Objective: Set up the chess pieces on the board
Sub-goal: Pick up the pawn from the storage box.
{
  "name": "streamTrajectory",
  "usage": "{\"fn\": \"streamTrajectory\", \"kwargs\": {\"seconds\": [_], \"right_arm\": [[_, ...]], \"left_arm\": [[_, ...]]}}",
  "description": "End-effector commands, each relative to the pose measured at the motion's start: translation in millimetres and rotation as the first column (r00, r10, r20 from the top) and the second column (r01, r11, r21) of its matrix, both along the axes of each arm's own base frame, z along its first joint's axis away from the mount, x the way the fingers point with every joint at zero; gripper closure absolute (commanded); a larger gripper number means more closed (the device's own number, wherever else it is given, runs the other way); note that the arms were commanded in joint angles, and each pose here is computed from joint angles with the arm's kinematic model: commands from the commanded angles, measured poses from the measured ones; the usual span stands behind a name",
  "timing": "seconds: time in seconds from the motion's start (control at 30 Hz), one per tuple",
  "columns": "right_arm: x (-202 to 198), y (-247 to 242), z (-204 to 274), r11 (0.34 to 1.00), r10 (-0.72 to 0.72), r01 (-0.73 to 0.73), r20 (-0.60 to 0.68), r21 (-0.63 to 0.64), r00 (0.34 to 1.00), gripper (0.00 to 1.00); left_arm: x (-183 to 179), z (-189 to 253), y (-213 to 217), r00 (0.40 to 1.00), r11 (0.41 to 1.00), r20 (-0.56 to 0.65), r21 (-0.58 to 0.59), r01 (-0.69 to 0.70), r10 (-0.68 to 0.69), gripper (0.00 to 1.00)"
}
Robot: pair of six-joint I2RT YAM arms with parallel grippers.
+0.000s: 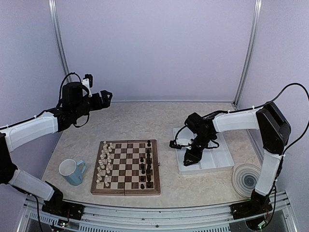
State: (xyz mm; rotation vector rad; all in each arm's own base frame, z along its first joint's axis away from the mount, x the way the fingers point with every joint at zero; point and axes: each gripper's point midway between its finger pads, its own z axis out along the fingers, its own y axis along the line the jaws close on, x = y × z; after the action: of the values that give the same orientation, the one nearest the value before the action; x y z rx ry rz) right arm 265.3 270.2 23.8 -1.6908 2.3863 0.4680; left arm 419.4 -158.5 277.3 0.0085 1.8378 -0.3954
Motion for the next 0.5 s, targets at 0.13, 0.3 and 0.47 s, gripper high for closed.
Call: {"fn": "streamTrajectory", "kwargs": {"seconds": [0.13, 0.3, 0.47], "right_arm": [[4.8, -8.1, -15.5, 0.996, -0.028, 0.029, 0.016, -0.089, 0.999, 0.60], [-1.7, -16.4, -14.3, 0.995, -0.005, 0.008, 0.031, -0.099, 1.000, 0.63], [-5.5, -14.4, -10.1, 0.996, 0.030, -0.026, 0.047, -0.084, 0.998, 0.72]], "left_arm": [[0.3, 11.5, -17.4, 0.994, 0.991, 0.015, -0.068, 0.112, -0.111, 0.01], [0.3, 7.3, -27.0, 0.982, 0.978, 0.002, -0.090, 0.190, -0.191, 0.08], [-1.8, 9.0, -32.4, 0.971, 0.965, 0.013, -0.104, 0.240, -0.240, 0.15]]}}
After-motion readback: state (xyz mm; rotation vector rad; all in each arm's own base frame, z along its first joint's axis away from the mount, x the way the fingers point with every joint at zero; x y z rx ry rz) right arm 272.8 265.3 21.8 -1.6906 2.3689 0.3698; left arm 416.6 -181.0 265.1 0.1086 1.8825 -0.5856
